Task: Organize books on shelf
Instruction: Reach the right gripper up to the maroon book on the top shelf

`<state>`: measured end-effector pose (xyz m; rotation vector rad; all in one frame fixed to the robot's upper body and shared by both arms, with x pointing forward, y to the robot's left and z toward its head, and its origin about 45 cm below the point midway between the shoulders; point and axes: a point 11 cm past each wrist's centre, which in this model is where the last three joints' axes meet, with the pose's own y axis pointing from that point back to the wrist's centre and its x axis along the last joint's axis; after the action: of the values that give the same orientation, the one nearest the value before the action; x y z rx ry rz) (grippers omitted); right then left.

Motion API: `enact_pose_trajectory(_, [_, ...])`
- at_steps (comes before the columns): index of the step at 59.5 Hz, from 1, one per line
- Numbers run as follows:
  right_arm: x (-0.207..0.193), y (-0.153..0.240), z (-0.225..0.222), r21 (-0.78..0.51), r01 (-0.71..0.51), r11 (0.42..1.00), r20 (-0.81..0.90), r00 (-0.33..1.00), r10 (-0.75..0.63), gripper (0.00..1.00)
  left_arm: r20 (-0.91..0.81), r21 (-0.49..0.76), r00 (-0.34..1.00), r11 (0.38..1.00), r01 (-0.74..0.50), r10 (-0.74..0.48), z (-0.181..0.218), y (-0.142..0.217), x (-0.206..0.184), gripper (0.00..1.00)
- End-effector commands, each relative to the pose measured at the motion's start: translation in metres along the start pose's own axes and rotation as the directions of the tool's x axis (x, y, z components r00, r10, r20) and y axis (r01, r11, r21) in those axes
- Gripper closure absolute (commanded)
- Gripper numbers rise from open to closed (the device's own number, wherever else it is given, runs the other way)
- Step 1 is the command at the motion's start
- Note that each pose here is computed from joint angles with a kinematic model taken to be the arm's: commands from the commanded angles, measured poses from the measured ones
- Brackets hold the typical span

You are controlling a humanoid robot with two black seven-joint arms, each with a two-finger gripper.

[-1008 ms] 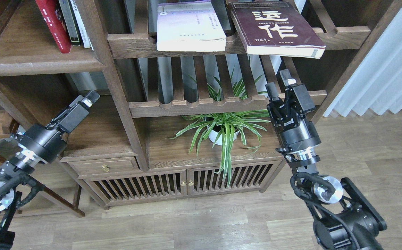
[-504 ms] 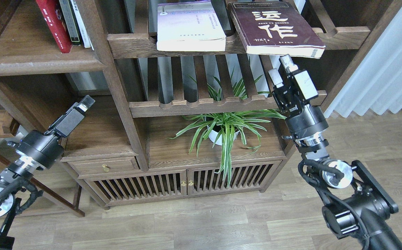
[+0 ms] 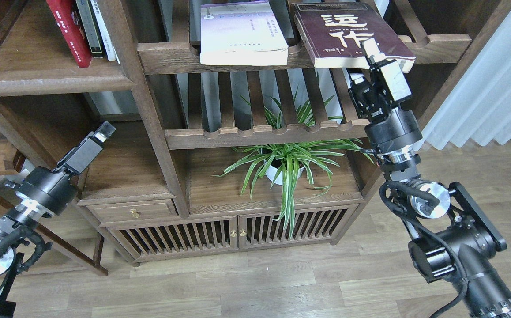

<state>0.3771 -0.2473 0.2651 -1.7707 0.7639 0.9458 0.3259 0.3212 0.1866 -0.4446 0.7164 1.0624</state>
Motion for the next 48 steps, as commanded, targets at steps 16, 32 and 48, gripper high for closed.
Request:
enact_pose_trajectory(16, [-0.004,-0.007,-0.01,0.022,0.017,1.0,-0.014,1.0,-0.017,0.18,-0.002,-0.005,1.0,1.0,-0.016,0.016,0.003,0.002,0.005,0.01])
enact_pose_trajectory(32, [0.006,-0.011,-0.019,0.041,-0.078,0.996,-0.019,0.997,0.079,0.18,-0.009,-0.004,0.999,0.999,-0.037,0.037,0.002,0.005,0.012,0.0])
enact_pose_trajectory(48, [0.009,-0.012,-0.021,0.04,-0.113,0.993,-0.022,0.993,0.113,0.23,-0.014,-0.007,0.999,0.999,-0.045,0.045,0.002,0.006,0.015,0.0])
